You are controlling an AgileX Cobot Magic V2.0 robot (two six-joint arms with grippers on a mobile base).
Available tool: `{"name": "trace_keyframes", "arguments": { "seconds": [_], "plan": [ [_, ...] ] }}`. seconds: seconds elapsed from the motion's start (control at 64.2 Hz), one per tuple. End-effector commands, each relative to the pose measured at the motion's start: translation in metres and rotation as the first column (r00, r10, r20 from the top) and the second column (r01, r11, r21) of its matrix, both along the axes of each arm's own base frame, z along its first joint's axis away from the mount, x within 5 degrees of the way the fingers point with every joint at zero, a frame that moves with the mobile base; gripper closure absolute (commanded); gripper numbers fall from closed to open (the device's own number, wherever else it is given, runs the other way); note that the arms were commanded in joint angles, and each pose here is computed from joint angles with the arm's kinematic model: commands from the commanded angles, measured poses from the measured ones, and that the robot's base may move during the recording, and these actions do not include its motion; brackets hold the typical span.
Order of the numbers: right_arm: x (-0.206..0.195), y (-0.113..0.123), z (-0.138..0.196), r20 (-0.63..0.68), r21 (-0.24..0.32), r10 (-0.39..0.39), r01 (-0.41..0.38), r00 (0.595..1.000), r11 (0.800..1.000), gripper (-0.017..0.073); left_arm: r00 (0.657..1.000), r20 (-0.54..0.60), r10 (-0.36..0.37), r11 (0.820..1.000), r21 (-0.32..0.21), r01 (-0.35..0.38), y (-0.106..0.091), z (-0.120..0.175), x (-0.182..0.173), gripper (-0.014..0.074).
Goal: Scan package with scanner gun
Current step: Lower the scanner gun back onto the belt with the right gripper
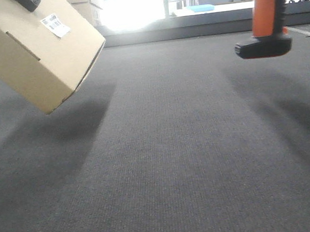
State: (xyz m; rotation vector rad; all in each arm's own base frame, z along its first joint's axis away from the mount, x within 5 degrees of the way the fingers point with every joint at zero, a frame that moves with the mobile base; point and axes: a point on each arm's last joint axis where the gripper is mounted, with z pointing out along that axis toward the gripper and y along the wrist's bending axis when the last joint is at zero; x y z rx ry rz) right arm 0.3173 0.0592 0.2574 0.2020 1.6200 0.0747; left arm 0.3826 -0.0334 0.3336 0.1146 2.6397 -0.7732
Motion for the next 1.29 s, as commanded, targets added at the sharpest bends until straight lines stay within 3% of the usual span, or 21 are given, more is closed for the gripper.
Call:
{"name": "trace_keyframes", "arguments": {
  "seconds": [0.0,0.312,0.421,1.278],
  "plan": [
    [0.005,-0.002,0.005,0.118,0.006,-0.025,0.025,0.993,1.000,0.0713,1.000,0.014,-0.001,1.000,-0.020,0.001,-0.003,0.005,-0.001,0.0704],
    [0.018,0.001,-0.024,0.106,-0.046,-0.036,0.041,0.994,0.998,0.0713,1.000,0.014,-0.001,1.000,-0.020,0.001,-0.003,0.005,-0.001,0.0704],
    [0.020,0.001,-0.031,0.108,-0.021,-0.044,0.047,0.993,0.999,0.0713,1.000,0.014,-0.001,1.000,-0.020,0.001,-0.003,0.005,-0.001,0.0704],
    [0.024,0.006,-0.055,-0.056,-0.023,-0.004,0.003,0.998,1.000,0.0711,1.000,0.014,-0.001,1.000,-0.020,0.001,-0.003,0.005,-0.001,0.0704]
  ]
}}
